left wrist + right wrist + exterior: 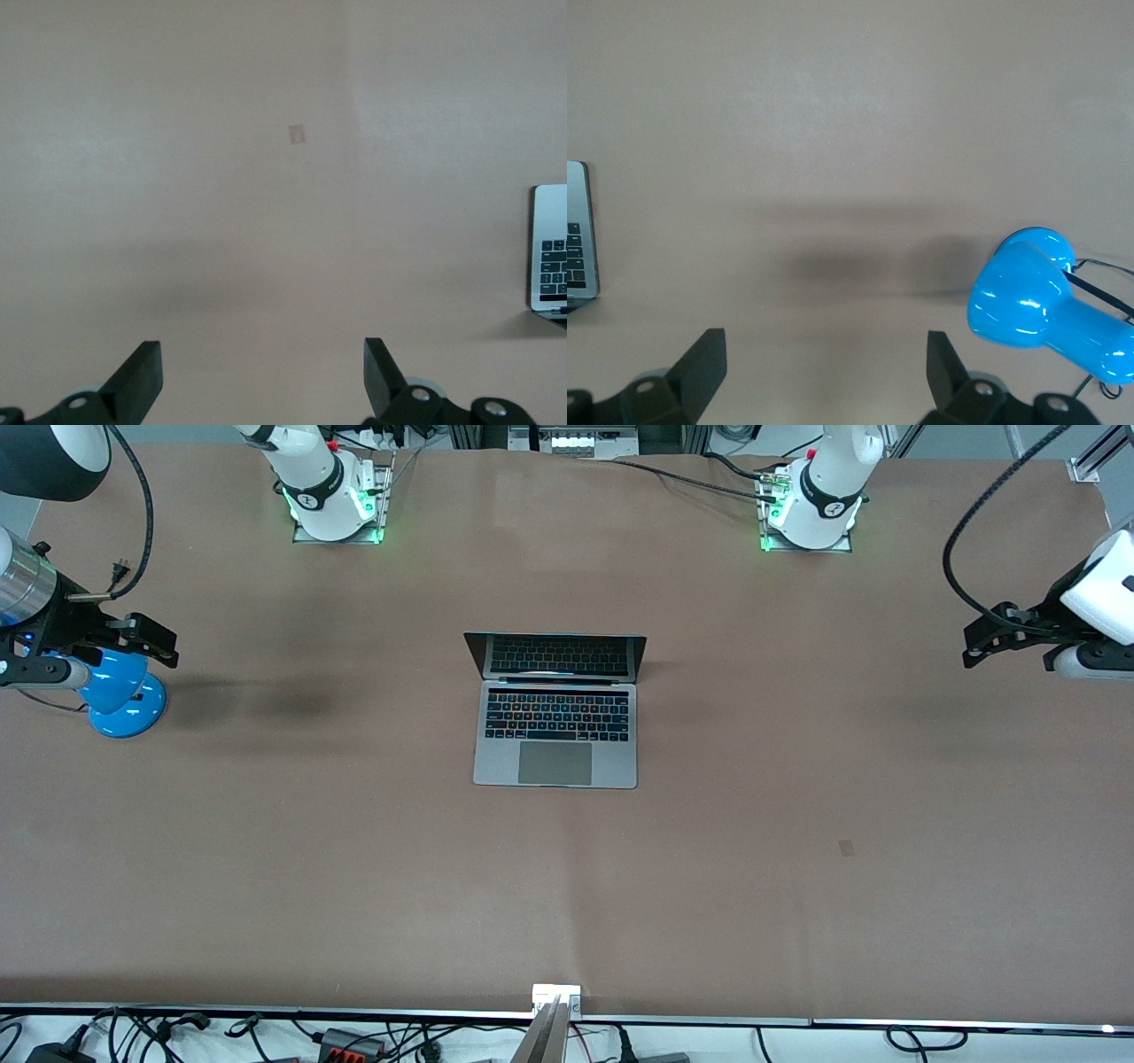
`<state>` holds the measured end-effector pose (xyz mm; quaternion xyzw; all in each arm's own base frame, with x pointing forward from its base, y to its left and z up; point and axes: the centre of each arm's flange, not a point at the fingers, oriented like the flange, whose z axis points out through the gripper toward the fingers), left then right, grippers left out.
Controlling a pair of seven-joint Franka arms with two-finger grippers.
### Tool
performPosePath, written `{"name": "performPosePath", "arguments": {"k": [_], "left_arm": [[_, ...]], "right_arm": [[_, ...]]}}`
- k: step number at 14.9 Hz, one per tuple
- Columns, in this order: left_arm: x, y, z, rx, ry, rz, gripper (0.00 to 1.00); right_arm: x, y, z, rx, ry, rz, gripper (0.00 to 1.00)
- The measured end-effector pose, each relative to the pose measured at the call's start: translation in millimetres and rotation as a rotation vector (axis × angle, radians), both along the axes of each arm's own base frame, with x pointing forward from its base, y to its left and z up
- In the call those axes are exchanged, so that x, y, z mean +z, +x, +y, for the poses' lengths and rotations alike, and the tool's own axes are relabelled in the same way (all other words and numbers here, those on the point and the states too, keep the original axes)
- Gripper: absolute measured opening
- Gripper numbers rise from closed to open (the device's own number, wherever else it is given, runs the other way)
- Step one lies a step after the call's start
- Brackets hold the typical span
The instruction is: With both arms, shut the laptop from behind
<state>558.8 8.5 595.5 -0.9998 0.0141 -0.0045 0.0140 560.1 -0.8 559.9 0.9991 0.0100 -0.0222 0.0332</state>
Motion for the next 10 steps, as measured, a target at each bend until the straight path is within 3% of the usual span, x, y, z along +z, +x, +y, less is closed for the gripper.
{"name": "performPosePath", "arguments": {"k": [10], "left_arm": [[-12.7,5.7,11.9,0.013,-0.001,0.021,1.00]], "right_arm": [[0.2,-0.6,1.0,0.001,0.001,0.003,1.00]]}}
